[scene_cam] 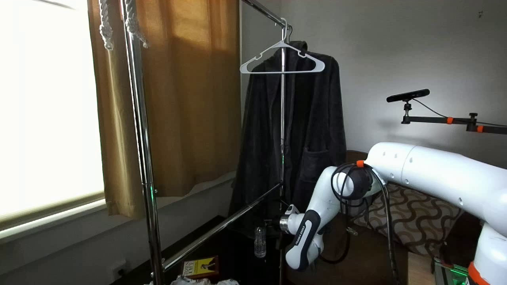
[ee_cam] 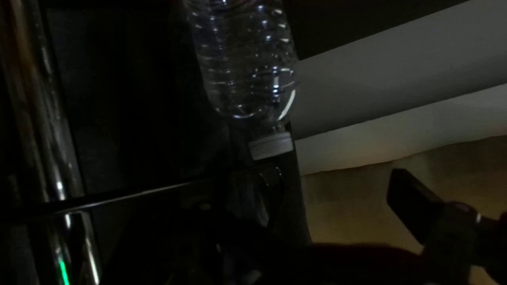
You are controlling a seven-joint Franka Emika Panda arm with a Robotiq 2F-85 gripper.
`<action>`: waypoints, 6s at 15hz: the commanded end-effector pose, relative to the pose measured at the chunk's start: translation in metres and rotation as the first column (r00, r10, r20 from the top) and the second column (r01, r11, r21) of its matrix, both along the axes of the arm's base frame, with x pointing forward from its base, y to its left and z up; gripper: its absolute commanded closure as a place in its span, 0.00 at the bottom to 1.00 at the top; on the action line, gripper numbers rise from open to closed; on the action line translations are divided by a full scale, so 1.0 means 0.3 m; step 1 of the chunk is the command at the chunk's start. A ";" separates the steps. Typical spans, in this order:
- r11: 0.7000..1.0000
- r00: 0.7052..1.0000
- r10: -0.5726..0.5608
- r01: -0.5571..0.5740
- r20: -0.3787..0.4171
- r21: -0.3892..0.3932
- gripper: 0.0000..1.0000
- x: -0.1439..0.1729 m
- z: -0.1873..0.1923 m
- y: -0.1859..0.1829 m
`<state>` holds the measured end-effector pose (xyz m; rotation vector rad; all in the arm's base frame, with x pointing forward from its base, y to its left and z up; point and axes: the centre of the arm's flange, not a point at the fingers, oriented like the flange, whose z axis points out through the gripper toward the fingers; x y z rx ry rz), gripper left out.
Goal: Put the water bottle in the grey rob
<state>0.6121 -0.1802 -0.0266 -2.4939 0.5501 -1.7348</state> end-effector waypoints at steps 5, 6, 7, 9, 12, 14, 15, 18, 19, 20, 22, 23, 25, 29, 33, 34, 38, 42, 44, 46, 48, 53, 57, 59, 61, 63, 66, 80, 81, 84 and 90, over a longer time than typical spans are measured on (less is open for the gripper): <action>0.994 0.996 -0.052 0.044 -0.074 -0.103 0.00 0.075 -0.090 -0.008; 0.993 0.996 -0.044 0.035 -0.082 -0.111 0.00 0.083 -0.091 0.005; 0.993 0.995 -0.036 0.025 -0.092 -0.118 0.00 0.089 -0.093 0.017; 0.993 0.994 -0.021 0.008 -0.106 -0.122 0.02 0.101 -0.099 0.038; 0.994 0.993 -0.017 0.004 -0.113 -0.109 0.17 0.114 -0.103 0.047; 0.994 0.993 -0.017 0.005 -0.115 -0.109 0.33 0.125 -0.100 0.047; 0.994 0.993 -0.020 0.007 -0.114 -0.108 0.33 0.130 -0.097 0.045; 0.994 0.992 -0.034 0.022 -0.120 -0.105 0.30 0.147 -0.090 0.030; 0.994 0.992 -0.038 0.025 -0.123 -0.105 0.32 0.151 -0.087 0.027; 0.994 0.991 -0.041 0.028 -0.127 -0.102 0.44 0.156 -0.087 0.026; 0.995 0.990 -0.044 0.032 -0.136 -0.093 0.40 0.162 -0.088 0.026; 0.995 0.989 -0.047 0.034 -0.142 -0.091 0.24 0.162 -0.089 0.025; 0.996 0.987 -0.050 0.038 -0.150 -0.082 0.13 0.158 -0.096 0.022; 0.996 0.985 -0.048 0.036 -0.168 -0.078 0.44 0.157 -0.108 0.022; 0.996 0.984 -0.049 0.035 -0.170 -0.080 0.76 0.155 -0.109 0.021; 0.996 0.984 -0.049 0.036 -0.169 -0.081 0.82 0.154 -0.108 0.022; 0.996 0.985 -0.055 0.041 -0.164 -0.084 1.00 0.140 -0.104 0.026; 0.996 0.982 -0.032 0.016 -0.185 -0.085 0.72 0.100 -0.113 0.054; 0.996 0.985 -0.012 -0.004 -0.174 -0.094 0.60 0.057 -0.123 0.092; 0.994 0.985 -0.004 -0.016 -0.172 -0.113 0.44 0.020 -0.135 0.121; 0.990 0.989 -0.011 -0.009 -0.146 -0.138 0.29 -0.002 -0.140 0.129; 0.976 0.997 -0.042 0.026 -0.072 -0.217 0.00 0.014 -0.054 0.081; 0.978 0.998 -0.028 0.015 -0.058 -0.207 0.00 0.017 -0.020 0.075; 0.973 0.998 -0.017 0.003 -0.060 -0.230 0.00 0.061 -0.015 0.080; 0.969 0.998 -0.006 -0.010 -0.061 -0.248 0.00 0.104 -0.006 0.078; 0.966 0.998 -0.003 -0.015 -0.070 -0.256 0.00 0.138 0.003 0.068; 0.965 0.995 0.004 -0.029 -0.095 -0.261 0.00 0.179 0.000 0.063; 0.965 0.985 0.015 -0.060 -0.175 -0.255 0.51 0.251 -0.024 0.065; 0.964 0.984 0.016 -0.062 -0.178 -0.257 0.58 0.253 -0.023 0.066; 0.963 0.982 0.017 -0.067 -0.187 -0.262 0.81 0.255 -0.024 0.067; 0.963 0.983 0.015 -0.064 -0.182 -0.263 1.00 0.235 -0.013 0.070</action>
